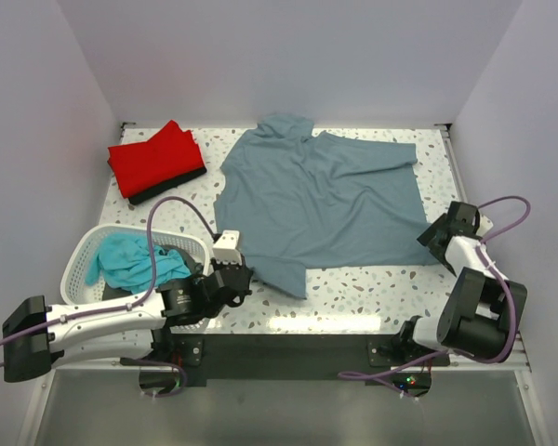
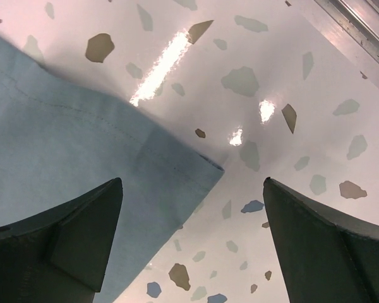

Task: Fold and stack the t-shirts
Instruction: Fold the tshirt

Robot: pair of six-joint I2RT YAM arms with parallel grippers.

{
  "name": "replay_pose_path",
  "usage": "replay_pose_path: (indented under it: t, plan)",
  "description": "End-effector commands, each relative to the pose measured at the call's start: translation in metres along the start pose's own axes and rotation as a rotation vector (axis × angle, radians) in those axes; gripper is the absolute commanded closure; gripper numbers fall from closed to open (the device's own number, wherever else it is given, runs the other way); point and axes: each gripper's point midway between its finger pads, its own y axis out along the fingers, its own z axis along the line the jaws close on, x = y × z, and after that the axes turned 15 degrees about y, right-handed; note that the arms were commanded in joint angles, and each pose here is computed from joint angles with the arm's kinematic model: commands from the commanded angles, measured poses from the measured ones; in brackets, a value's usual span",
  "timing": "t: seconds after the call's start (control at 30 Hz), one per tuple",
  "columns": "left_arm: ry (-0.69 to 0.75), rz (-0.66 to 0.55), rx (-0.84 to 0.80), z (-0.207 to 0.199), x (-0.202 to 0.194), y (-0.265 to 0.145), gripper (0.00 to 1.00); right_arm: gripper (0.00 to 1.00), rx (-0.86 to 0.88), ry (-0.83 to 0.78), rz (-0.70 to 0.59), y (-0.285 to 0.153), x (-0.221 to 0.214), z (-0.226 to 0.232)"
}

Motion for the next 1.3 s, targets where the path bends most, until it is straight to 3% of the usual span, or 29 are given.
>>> replay_pose_path:
  t: [0.0,0.33,1.07,1.2,1.27]
  plan:
    - [-0.003,-0.022,0.0,-0.001,0.011,-0.001,1.0,0.05,-0.015,0.044,-0.04,0.008,0.009,-0.001]
    - [-0.008,-0.022,0.018,0.006,0.012,-0.005,1.0,0.26,-0.042,0.105,-0.061,0.012,0.014,-0.016]
    - [-0.026,-0.011,0.005,0.005,0.006,-0.006,1.0,0.57,0.044,0.114,-0.006,0.014,0.002,-0.005]
    - [-0.022,-0.016,0.004,0.005,0.009,-0.007,1.0,0.7,0.05,0.1,0.005,0.014,0.0,-0.005]
    - [-0.018,-0.017,0.005,0.006,0.01,-0.008,1.0,0.88,0.048,0.089,0.007,0.015,0.0,-0.005]
